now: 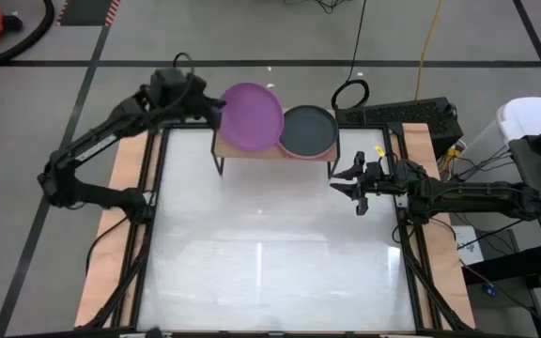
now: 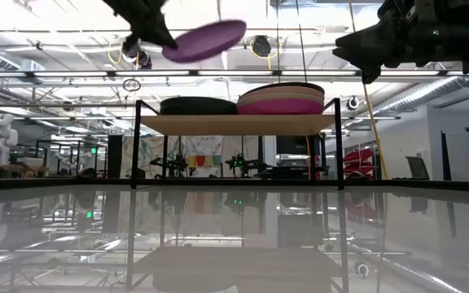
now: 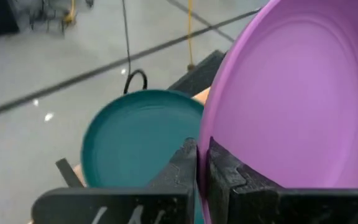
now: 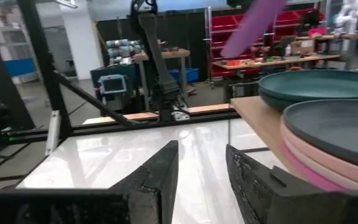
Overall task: Place and stack plates onto a shelf
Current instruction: Stack the violet plate on top of the dark green plate on the shelf
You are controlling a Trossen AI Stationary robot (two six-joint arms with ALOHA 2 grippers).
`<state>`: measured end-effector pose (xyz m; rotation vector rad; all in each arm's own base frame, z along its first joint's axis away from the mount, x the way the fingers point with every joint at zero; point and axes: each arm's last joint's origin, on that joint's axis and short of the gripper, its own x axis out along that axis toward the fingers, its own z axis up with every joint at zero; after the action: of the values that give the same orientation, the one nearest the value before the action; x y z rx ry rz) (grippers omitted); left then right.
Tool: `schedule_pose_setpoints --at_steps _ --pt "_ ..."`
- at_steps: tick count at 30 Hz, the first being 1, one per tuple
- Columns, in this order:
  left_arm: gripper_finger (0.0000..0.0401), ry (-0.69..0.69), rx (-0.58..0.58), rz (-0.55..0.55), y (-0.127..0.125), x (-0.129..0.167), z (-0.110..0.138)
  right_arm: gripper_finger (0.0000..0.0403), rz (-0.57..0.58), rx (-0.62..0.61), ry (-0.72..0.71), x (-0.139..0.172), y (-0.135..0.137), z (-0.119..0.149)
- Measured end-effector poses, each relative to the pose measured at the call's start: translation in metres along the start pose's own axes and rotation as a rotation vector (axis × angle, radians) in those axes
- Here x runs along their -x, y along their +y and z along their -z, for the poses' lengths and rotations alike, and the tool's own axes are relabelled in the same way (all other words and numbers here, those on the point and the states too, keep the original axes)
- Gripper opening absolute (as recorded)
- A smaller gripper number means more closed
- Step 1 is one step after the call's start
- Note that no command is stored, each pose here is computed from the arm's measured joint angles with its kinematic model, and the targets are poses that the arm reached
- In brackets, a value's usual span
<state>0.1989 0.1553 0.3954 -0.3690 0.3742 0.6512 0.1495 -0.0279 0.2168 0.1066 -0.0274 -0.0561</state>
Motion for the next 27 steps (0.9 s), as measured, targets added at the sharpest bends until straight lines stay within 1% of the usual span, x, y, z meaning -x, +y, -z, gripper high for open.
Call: schedule_pose_setpoints --at_steps 6,8,11,15,18,27 --pt "0.0011 0.091 0.12 -0.059 0.043 -0.036 0.002 0.0116 0.004 0.025 0.001 0.0 0.0 0.0" --pt "0.0012 0.11 0.157 -0.081 0.054 -0.045 0.004 0.0116 0.004 0.025 0.007 0.0 0.0 0.001" --pt "0.0025 0.127 0.185 -0.105 0.064 -0.054 0.006 0.0116 0.006 0.022 0.023 0.0 0.0 0.002" --pt "0.0031 0.15 0.187 -0.117 0.07 -0.062 0.009 0.0116 0.007 0.021 0.036 0.0 0.0 0.004" --pt "0.0034 0.141 0.179 -0.124 0.072 -0.062 0.008 0.0116 0.007 0.021 0.036 0.0 0.0 0.004" --pt "0.0036 0.116 0.117 -0.052 0.07 -0.061 0.004 0.0116 0.005 0.014 0.038 0.0 0.0 0.004"
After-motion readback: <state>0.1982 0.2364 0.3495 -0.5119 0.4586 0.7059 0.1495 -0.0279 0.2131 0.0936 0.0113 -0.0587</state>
